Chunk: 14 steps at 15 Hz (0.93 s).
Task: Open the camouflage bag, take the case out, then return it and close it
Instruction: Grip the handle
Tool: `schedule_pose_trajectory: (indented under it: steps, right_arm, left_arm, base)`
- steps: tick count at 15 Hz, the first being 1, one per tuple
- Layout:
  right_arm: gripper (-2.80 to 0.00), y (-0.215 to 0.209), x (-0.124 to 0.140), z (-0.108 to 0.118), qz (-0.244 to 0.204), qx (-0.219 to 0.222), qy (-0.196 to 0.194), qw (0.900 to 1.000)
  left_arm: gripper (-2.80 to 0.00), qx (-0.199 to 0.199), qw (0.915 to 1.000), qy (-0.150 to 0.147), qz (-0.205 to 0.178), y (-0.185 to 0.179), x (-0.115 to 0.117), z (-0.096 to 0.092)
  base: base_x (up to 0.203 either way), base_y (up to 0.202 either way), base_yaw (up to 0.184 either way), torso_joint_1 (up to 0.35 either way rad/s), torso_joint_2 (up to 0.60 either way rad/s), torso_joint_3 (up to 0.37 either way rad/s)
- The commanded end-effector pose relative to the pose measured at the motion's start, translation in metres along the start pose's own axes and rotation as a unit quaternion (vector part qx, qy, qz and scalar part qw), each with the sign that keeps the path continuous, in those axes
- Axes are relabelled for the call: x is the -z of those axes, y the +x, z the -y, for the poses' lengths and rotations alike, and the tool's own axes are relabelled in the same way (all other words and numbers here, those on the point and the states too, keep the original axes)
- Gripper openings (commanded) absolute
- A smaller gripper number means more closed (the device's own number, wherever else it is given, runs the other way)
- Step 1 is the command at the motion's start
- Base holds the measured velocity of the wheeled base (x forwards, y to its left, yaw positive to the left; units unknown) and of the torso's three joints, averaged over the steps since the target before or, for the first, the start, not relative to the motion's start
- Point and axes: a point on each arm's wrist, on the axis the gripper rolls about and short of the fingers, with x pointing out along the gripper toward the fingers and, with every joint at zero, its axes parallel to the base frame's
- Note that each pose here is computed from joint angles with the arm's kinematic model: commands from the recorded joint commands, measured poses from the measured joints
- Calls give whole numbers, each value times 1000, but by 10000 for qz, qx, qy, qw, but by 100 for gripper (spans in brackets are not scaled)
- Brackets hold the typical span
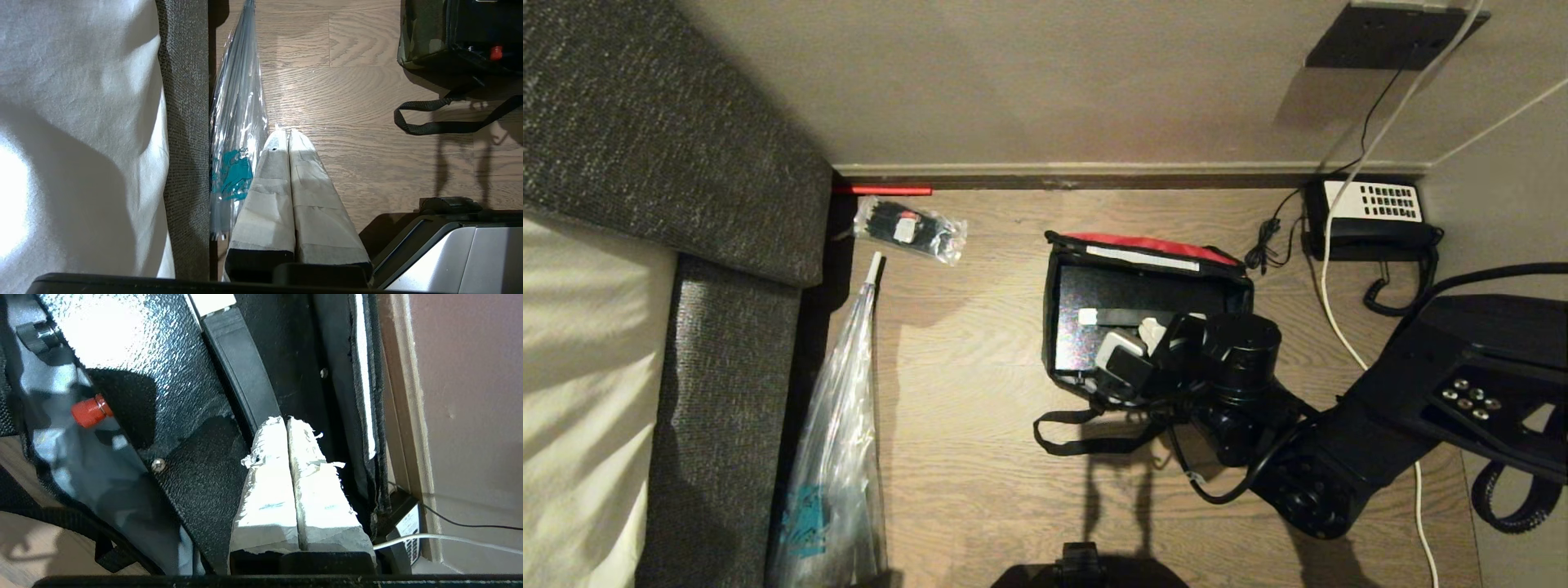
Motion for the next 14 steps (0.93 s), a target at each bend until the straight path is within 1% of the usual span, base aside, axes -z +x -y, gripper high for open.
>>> schedule_pose_trajectory:
  steps: [1, 5, 7, 10, 14]
  right_arm:
    - [-280, 2, -2, 1, 22, 67, -9, 10000]
    - [-280, 2, -2, 1, 24, 71, 0, 10000]
    - [-280, 2, -2, 2, 32, 88, 9, 10000]
    - [-280, 2, -2, 2, 30, 85, 7, 10000]
    - [-280, 1, -2, 2, 33, 91, 10, 10000]
  left_arm:
    - [-280, 5, 10000, -1, -37, 0, 1, 0]
    - [-280, -4, 10000, 30, -7, 0, 0, 0]
    - [-280, 2, 10000, -32, -21, 0, 1, 0]
    - [-280, -5, 10000, 23, -6, 0, 0, 0]
    - [-280, -5, 10000, 30, -6, 0, 0, 0]
  base:
    - [0, 0, 0, 0, 0, 0]
    - [0, 0, 0, 0, 0, 0]
    - [0, 0, 0, 0, 0, 0]
    - [0, 0, 0, 1, 2, -9]
    - [0, 0, 0, 2, 5, -163]
